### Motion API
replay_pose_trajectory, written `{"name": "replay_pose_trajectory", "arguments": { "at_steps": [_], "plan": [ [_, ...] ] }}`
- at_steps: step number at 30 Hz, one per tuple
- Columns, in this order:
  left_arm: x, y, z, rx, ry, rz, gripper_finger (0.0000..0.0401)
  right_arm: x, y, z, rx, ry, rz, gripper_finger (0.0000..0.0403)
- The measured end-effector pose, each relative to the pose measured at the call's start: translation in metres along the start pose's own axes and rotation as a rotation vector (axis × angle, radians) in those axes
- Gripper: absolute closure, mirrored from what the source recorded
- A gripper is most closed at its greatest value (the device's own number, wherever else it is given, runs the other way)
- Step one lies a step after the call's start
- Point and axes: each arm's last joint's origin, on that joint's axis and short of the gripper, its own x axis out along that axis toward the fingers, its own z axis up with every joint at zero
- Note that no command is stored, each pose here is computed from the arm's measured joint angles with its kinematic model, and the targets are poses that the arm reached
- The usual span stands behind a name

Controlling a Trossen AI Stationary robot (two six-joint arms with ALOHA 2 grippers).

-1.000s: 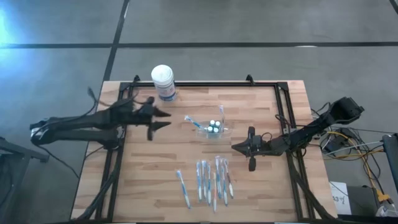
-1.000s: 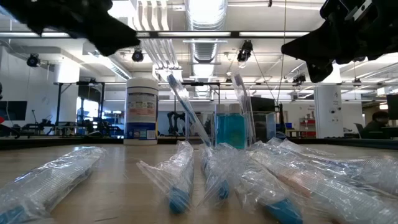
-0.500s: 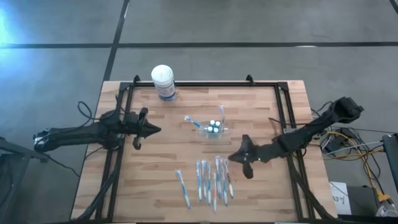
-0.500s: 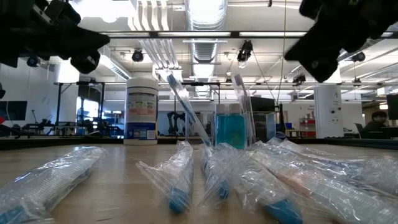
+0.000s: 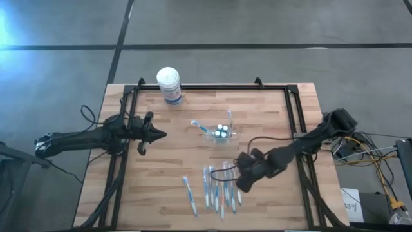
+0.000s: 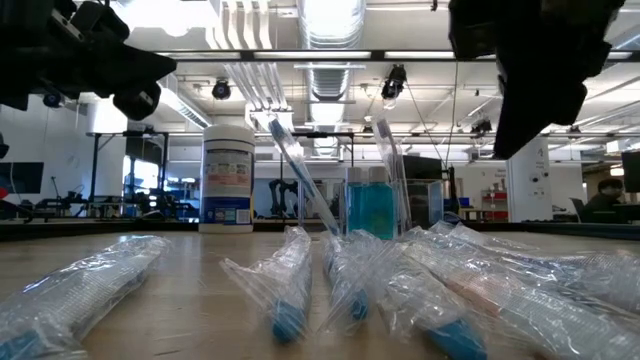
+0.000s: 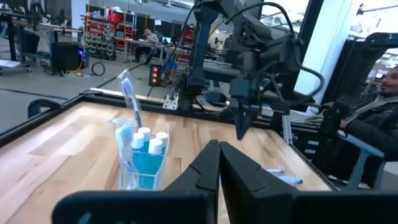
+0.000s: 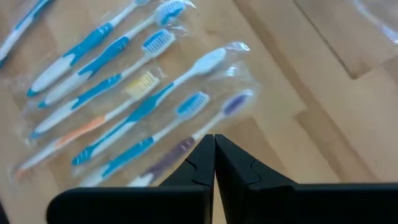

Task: Pick & Place toothbrushing station
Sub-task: Put the purple toothbrush into the transparent organizer

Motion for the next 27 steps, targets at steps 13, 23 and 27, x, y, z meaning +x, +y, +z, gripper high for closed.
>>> {"name": "replay_pose_trajectory", "arguments": {
  "at_steps": [13, 23, 27],
  "plan": [
    [0.0, 0.0, 0.0, 0.039, 0.001, -0.005, 0.0389, 0.052, 0.023, 0.006, 0.064, 0.145, -0.13, 0.027],
    [0.0, 0.0, -0.001, -0.001, 0.021, -0.02, 0.0395, 0.066, 0.009, 0.008, 0.124, 0.184, -0.173, 0.0209],
    [0.0, 0.0, -0.002, -0.007, 0.027, -0.019, 0.0395, 0.069, 0.004, 0.004, 0.119, 0.196, -0.184, 0.0218]
  ]
}}
